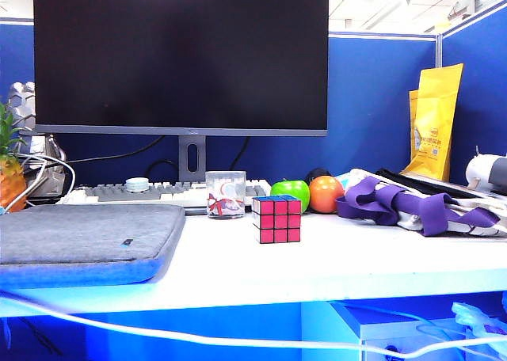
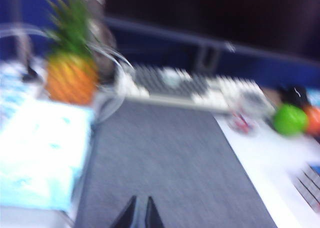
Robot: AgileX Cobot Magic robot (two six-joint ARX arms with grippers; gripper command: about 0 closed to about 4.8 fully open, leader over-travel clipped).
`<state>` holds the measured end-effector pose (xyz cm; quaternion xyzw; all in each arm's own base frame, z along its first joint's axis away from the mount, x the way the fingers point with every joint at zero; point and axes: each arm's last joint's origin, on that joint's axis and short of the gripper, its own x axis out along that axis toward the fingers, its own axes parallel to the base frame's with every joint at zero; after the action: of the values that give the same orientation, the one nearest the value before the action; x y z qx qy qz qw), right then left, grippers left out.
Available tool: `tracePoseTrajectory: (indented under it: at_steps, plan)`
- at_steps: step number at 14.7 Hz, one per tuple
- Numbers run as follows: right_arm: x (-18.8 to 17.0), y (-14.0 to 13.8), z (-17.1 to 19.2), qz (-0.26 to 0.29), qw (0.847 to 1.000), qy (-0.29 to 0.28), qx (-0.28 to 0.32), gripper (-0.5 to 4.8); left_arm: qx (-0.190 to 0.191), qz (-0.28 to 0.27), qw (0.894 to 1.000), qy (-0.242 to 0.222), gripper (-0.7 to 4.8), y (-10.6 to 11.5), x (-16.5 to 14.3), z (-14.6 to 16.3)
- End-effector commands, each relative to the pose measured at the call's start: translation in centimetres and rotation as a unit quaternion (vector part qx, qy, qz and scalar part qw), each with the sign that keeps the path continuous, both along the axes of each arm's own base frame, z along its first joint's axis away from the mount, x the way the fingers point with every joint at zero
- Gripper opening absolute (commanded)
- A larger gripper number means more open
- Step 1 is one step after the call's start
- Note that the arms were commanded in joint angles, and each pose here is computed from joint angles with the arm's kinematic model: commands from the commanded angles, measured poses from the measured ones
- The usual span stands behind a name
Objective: Rotate the Rubik's Cube so that its red face is facing towards you.
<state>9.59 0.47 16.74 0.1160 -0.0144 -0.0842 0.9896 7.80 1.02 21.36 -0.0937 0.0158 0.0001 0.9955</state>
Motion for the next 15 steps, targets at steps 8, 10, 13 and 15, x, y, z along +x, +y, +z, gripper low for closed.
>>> tracePoseTrajectory:
  at_steps: [8,10,13,15]
  plan:
    - [-0.3,2.3,-1.6,0.227,0.972,0.067,-0.008,0.00,0.009,-0.010,0.999,-0.045,0.30,0.3,0.8,-1.1]
    - [-0.8,3.5,-1.8,0.327,0.941,0.071,-0.050,0.00,0.022,-0.037,0.995,-0.093,0.30,0.2,1.2,-1.7]
    - [-1.2,4.3,-1.8,0.400,0.911,0.063,-0.082,0.00,0.027,-0.086,0.991,-0.102,0.30,-0.2,1.2,-1.5]
    - [-0.8,3.5,-1.8,0.354,0.930,0.066,-0.080,0.00,0.024,-0.138,0.985,-0.099,0.30,-0.9,1.2,-1.7]
